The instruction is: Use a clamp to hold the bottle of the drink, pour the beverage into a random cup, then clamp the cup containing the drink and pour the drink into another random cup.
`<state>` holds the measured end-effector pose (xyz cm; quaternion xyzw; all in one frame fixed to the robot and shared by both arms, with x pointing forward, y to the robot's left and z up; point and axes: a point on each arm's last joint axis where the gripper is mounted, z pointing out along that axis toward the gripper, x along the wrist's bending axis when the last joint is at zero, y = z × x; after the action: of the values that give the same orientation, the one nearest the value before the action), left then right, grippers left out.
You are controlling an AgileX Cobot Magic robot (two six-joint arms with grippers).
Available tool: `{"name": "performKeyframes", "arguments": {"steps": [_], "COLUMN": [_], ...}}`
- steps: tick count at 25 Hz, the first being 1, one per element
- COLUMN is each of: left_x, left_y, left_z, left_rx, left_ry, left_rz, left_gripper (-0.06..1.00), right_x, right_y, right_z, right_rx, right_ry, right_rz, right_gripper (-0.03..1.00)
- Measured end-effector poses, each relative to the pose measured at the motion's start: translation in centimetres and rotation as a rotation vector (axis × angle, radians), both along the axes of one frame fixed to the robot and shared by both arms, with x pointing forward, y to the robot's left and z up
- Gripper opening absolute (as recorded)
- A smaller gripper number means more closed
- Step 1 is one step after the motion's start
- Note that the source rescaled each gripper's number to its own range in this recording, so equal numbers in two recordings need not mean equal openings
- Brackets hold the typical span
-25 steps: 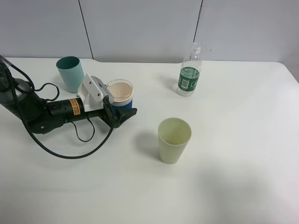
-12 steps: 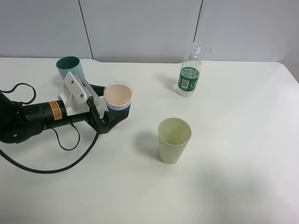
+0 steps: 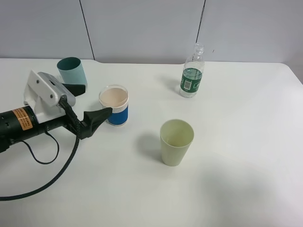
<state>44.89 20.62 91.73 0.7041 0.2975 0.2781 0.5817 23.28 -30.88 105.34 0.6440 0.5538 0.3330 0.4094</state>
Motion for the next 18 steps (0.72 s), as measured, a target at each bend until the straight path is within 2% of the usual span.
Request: {"name": "performKeyframes", "arguments": {"steps": [6,8,12,18], "left_x": [-0.8,-1.1,-2.0,-2.9], "left_y": [0.9,1.5,2.6,4.0], "left_z": [4.0,5.2,6.9,10.5], "left_rx": [-0.058,-0.048,-0.011,0.095], "left_ry": [-0.156,-0.174,-0.15,-0.076], "left_rz": [0.088,0.137,0.238,0.349], "left_gripper": [0.98,0.99,0.99,0.99], "right_x": [0.0,0.0,0.0,0.0], "right_y": [0.0,0.0,0.0,0.0], "right_z": [0.0,0.0,0.0,0.0], "right_rx": [0.0,0.0,0.0,0.0], "right_ry": [0.0,0.0,0.0,0.0], "right_rz": [0.0,0.0,0.0,0.0], "right_gripper": [1.0,1.0,1.0,1.0]}}
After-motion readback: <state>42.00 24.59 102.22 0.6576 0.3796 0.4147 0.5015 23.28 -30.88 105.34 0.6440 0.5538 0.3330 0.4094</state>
